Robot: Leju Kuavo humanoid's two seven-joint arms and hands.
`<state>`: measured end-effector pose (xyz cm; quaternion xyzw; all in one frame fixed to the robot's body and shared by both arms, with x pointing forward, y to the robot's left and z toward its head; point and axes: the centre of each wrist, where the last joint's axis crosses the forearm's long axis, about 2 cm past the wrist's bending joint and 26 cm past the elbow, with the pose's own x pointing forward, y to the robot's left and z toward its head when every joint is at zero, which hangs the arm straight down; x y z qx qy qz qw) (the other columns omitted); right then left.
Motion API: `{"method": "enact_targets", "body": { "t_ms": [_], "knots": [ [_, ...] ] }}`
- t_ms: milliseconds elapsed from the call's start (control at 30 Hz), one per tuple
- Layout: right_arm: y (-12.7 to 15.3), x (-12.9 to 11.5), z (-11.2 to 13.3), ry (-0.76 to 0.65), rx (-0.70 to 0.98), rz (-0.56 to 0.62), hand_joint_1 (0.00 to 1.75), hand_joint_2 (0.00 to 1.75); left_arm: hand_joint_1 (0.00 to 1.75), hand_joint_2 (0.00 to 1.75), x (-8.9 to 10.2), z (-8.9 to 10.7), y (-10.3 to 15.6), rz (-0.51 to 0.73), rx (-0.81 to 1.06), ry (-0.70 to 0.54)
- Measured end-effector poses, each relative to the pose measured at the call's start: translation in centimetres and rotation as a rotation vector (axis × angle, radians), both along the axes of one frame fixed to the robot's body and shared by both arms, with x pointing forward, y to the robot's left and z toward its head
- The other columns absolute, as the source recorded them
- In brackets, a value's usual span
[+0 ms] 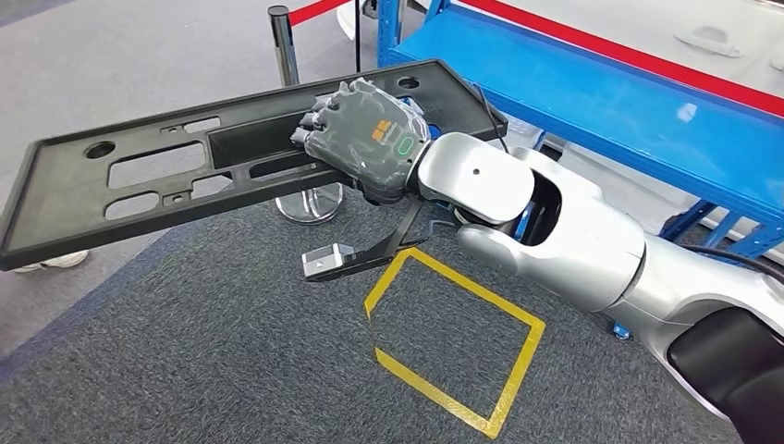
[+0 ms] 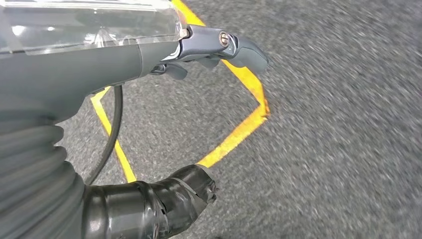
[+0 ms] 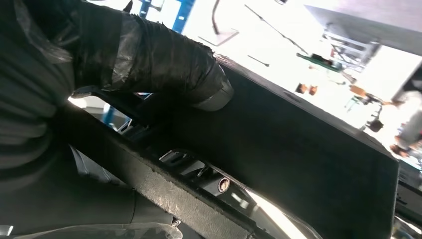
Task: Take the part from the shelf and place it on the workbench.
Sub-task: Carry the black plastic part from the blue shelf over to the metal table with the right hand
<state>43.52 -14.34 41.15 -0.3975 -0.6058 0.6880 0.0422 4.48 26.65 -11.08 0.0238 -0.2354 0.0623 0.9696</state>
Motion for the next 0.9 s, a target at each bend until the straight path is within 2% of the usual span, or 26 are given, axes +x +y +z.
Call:
{"method": "enact_targets", "body": {
  "t_ms": [100, 267, 367, 567, 900],
  "knots": [
    [0.3, -0.1, 0.2, 0.003, -0.012, 0.009, 1.75, 1.75, 0.0, 1.75, 0.0, 0.0, 0.0, 0.011, -0.006, 0.014],
    [4.2, -1.3, 0.2, 0.004, -0.02, 0.043, 1.75, 1.75, 0.0, 1.75, -0.1, -0.1, 1.5, 0.028, -0.005, 0.031],
    [5.6, -1.8, 0.2, 0.007, -0.02, 0.071, 1.75, 1.75, 0.0, 1.75, 0.1, -0.1, 2.3, 0.03, 0.008, 0.027],
    [6.2, -1.8, -0.8, 0.027, -0.039, 0.073, 1.75, 1.75, 0.0, 1.75, -0.3, -0.1, 3.5, 0.038, 0.027, 0.042],
    [7.9, -2.2, -1.2, 0.033, -0.061, 0.087, 1.75, 1.75, 0.0, 1.75, -0.2, -0.1, 3.6, 0.052, 0.029, 0.048]
  ]
}}
